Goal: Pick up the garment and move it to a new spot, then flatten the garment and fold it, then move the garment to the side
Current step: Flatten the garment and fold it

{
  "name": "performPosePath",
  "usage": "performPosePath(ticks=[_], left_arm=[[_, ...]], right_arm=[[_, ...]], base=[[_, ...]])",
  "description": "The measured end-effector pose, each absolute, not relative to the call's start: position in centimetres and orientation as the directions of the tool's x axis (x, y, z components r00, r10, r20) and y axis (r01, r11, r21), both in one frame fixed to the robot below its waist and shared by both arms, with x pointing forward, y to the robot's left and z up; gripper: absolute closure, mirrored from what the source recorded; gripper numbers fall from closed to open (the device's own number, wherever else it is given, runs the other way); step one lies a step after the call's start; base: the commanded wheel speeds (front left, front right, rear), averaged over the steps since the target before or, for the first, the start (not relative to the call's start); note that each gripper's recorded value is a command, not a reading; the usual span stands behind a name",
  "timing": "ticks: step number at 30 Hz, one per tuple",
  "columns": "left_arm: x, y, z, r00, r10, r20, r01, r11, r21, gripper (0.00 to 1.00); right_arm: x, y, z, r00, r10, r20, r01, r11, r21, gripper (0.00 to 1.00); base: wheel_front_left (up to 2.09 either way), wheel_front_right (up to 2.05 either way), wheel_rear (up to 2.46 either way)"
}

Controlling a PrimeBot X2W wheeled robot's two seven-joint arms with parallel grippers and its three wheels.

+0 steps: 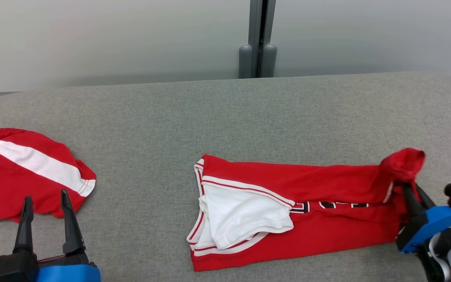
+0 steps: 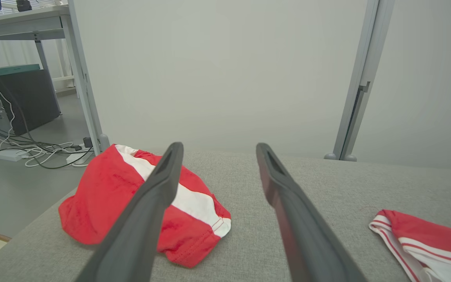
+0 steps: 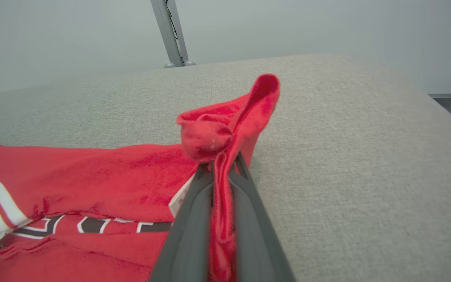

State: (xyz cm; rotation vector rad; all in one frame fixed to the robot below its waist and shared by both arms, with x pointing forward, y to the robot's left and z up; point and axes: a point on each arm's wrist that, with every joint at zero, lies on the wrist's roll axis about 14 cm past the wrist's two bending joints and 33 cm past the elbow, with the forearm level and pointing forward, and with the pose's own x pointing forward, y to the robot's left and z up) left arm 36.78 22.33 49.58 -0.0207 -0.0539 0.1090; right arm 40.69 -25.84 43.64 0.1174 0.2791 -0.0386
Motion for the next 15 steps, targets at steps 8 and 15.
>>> performPosePath(ticks=[8, 15], left_arm=[[36.5, 22.5, 49.4, 0.992, 0.114, 0.047, -0.113, 0.993, -0.021, 0.0], [36.2, 22.9, 49.3, 0.991, 0.126, 0.042, -0.125, 0.992, -0.019, 0.0]], right_arm=[[41.3, -17.3, 45.3, 0.953, 0.197, -0.229, -0.157, 0.971, 0.183, 1.0], [41.3, -10.1, 46.6, 0.907, 0.375, -0.193, -0.331, 0.916, 0.227, 1.0]], base=[[0.0, 0.0, 0.0], [0.0, 0.0, 0.0]])
